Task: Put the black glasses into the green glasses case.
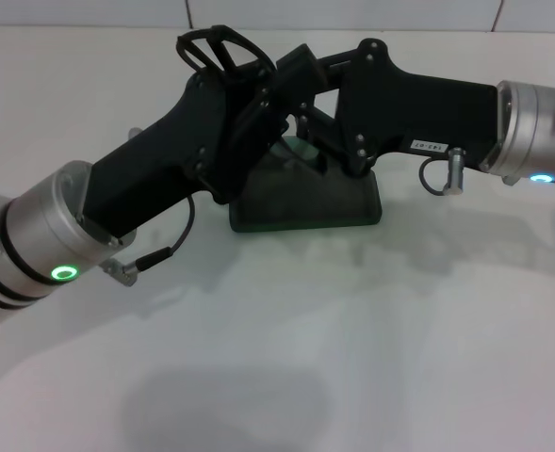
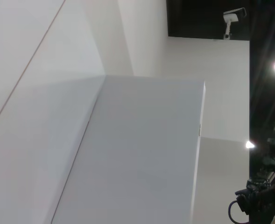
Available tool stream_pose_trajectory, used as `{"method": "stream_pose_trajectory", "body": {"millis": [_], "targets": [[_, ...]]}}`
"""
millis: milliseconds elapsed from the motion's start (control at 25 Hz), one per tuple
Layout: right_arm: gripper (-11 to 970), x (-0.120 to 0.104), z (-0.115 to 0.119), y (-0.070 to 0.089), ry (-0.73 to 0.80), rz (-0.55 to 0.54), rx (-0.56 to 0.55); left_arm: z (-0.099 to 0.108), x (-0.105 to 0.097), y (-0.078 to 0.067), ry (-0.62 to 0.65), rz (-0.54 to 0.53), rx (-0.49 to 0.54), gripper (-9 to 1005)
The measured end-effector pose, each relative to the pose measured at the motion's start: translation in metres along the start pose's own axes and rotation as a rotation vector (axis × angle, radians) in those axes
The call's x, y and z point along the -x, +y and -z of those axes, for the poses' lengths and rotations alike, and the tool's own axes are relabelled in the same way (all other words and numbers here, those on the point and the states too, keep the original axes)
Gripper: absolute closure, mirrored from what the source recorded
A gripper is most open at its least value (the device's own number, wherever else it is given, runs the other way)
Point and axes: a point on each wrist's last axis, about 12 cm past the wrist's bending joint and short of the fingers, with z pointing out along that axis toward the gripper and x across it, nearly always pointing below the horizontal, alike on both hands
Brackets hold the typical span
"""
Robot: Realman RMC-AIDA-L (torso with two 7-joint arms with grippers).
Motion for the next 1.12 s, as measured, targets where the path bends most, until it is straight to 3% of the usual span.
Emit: {"method": "stream_pose_trajectory", "body": {"millis": [680, 1120], "targets": [[897, 0.001, 0.003, -0.004, -0.022, 0.007, -0.051, 0.004, -0.005, -0.005, 0.045, 0.041, -0.023, 951], [897, 0.002, -0.008, -0.002, -0.004, 0.027, 0.000, -0.004, -0.007, 0.001, 0.047, 0.040, -0.010, 951]]}}
